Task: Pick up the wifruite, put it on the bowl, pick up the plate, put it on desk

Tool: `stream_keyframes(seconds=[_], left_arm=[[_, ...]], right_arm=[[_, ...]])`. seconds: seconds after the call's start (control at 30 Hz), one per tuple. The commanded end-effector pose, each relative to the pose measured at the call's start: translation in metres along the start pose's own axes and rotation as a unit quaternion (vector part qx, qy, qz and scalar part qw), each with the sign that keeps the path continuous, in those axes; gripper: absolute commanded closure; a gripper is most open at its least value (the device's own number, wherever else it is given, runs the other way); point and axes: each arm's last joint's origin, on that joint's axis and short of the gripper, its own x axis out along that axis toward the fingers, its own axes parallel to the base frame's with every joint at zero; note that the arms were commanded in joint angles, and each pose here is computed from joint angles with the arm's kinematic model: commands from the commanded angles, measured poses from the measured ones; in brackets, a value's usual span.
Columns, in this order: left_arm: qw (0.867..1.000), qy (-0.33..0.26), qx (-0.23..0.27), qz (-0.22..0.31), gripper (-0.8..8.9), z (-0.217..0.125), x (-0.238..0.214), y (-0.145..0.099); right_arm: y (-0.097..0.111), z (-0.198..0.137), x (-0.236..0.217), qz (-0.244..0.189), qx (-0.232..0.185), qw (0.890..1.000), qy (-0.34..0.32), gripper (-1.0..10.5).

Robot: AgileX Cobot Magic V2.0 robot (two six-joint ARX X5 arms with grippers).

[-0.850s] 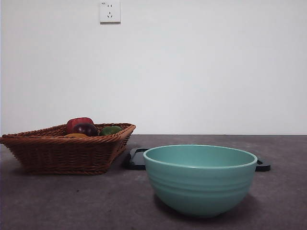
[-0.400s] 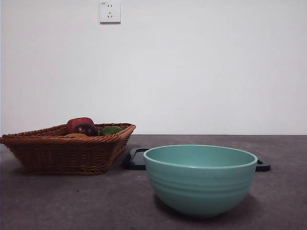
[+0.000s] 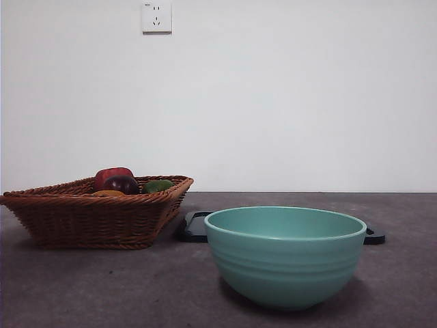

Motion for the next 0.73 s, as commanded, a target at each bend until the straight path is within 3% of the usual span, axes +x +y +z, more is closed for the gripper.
stream_keyframes(seconds=[0.03,0.27,0.47,0.63,0.73], left_arm=[[1.000,-0.006,0.005,-0.003,7.87,0.002,-0.002,-0.001],[1.000,-0.006,-0.002,0.010,7.86,0.002,-0.001,0.000],[0.995,-0.012,-0.022,0.101,7.86,-0.001,0.005,0.010],[0.969,-0.086,-0.059,0.224,7.86,-0.020,0.034,0.042],[0.954,-0.144,-0.054,0.259,7.86,-0.045,0.054,0.061]], right_arm=[[0.001,0.003,-0.004,0.005,0.000,1.000,-0.011,9.2],[0.001,0.003,-0.003,0.005,0.000,1.000,-0.011,9.2],[0.001,0.003,-0.003,0.005,0.000,1.000,-0.011,9.2],[0.001,0.003,-0.003,0.005,0.000,1.000,-0.011,9.2],[0.001,0.003,-0.003,0.005,0.000,1.000,-0.011,9.2]])
